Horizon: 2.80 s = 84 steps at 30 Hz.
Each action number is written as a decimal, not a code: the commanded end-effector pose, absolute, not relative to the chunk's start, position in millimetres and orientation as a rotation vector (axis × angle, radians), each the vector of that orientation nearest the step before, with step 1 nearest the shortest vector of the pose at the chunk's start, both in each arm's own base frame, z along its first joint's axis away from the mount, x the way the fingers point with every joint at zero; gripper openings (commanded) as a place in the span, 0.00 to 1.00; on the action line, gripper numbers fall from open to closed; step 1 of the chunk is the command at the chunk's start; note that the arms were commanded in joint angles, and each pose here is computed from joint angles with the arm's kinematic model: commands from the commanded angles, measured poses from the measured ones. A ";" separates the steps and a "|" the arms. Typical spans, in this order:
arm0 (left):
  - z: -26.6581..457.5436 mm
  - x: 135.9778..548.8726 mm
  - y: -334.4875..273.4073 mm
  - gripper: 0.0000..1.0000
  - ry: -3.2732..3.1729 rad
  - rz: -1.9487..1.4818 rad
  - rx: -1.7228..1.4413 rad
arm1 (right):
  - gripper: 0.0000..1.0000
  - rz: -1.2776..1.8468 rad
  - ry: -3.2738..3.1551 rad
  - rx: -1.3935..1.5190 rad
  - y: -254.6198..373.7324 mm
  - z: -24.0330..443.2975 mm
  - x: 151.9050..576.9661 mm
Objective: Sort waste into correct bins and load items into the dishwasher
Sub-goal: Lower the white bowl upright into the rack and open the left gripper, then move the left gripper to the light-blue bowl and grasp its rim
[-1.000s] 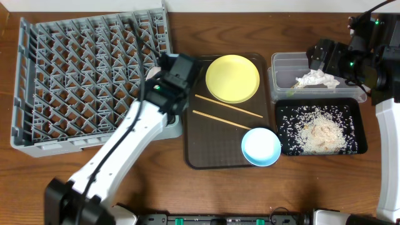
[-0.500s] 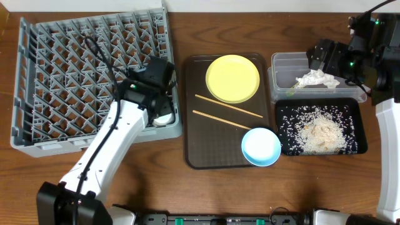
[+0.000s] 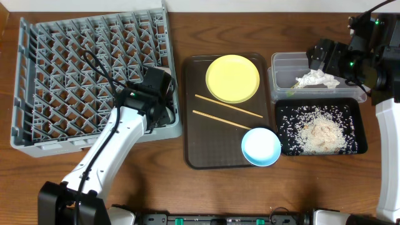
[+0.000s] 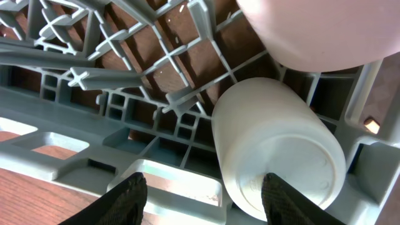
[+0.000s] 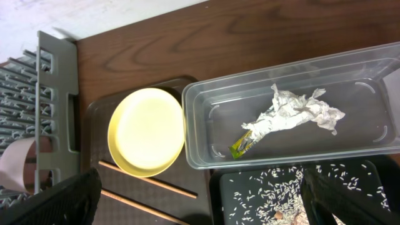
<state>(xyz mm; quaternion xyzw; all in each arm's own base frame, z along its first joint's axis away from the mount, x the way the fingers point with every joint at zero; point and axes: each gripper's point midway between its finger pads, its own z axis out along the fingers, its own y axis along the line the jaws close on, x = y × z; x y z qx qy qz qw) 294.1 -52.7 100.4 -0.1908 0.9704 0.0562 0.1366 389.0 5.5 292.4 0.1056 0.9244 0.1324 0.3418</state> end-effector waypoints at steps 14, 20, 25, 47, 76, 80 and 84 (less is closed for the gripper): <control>78.9 287.9 -79.8 0.60 2.924 -0.043 -0.385 | 0.99 0.353 2.405 0.290 5.0 291.9 389.5; 80.0 294.6 -78.5 0.60 2.913 -0.121 -0.416 | 0.99 0.353 2.405 0.290 5.0 291.9 389.5; 85.8 299.0 -68.1 0.59 2.889 -0.138 -0.430 | 0.99 0.353 2.405 0.290 5.0 291.9 389.5; 130.0 291.9 -33.4 0.60 2.768 -0.152 -0.399 | 0.99 0.353 2.405 0.290 5.0 291.9 389.5; 78.3 247.0 -19.5 0.55 3.081 0.041 -0.421 | 0.99 0.353 2.404 0.290 5.1 292.0 389.5; 78.1 243.2 -19.1 0.55 3.099 0.048 -0.404 | 0.99 0.353 2.404 0.290 5.0 292.0 389.5; 78.3 236.0 -16.4 0.55 3.130 0.076 -0.365 | 0.99 0.353 2.404 0.290 5.0 292.0 389.5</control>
